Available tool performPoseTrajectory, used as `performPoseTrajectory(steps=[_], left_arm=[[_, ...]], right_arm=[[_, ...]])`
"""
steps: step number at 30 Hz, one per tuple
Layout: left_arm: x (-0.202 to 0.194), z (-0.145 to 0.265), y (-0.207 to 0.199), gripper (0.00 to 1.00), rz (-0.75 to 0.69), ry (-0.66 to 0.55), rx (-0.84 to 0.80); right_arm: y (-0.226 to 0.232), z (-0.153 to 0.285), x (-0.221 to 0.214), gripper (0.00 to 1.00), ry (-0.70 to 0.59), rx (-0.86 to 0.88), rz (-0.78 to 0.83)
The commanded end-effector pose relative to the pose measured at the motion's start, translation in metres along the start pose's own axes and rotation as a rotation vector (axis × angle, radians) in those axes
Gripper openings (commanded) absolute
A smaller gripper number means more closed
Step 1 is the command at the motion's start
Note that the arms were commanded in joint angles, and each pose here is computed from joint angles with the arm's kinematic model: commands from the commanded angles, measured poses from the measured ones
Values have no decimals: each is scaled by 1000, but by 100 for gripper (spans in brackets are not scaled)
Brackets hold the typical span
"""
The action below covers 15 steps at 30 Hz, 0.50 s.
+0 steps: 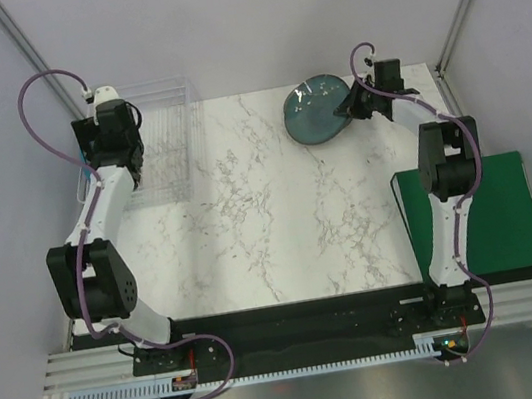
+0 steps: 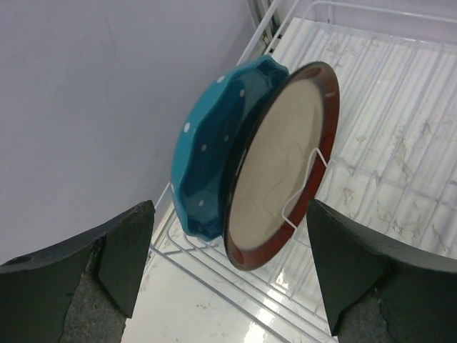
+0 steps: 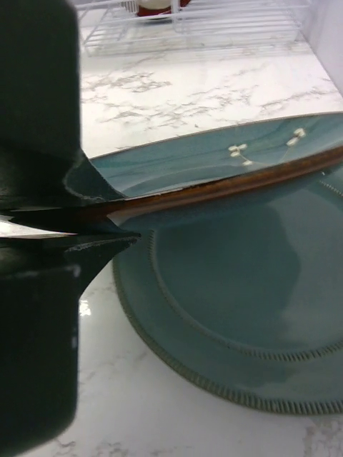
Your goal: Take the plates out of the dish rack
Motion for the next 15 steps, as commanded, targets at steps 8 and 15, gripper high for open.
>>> performPoseTrajectory(steps=[8, 15], left_arm=[[12, -41, -7, 89, -31, -49, 49], [-1, -46, -18, 82, 8, -11, -3]], right_arm=[[-5, -33, 76, 0, -194, 109, 11], [-25, -39, 70, 0, -197, 43, -21]])
Point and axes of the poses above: each gripper's point midway between its finger pads, its own z axis back along the fingers, its own y axis along the line the jaws close on, x = y × z, the point moved 6 cm from there along z, back along the fingers, and after that the axes turned 9 degrees about z, right-handed, at the moved point
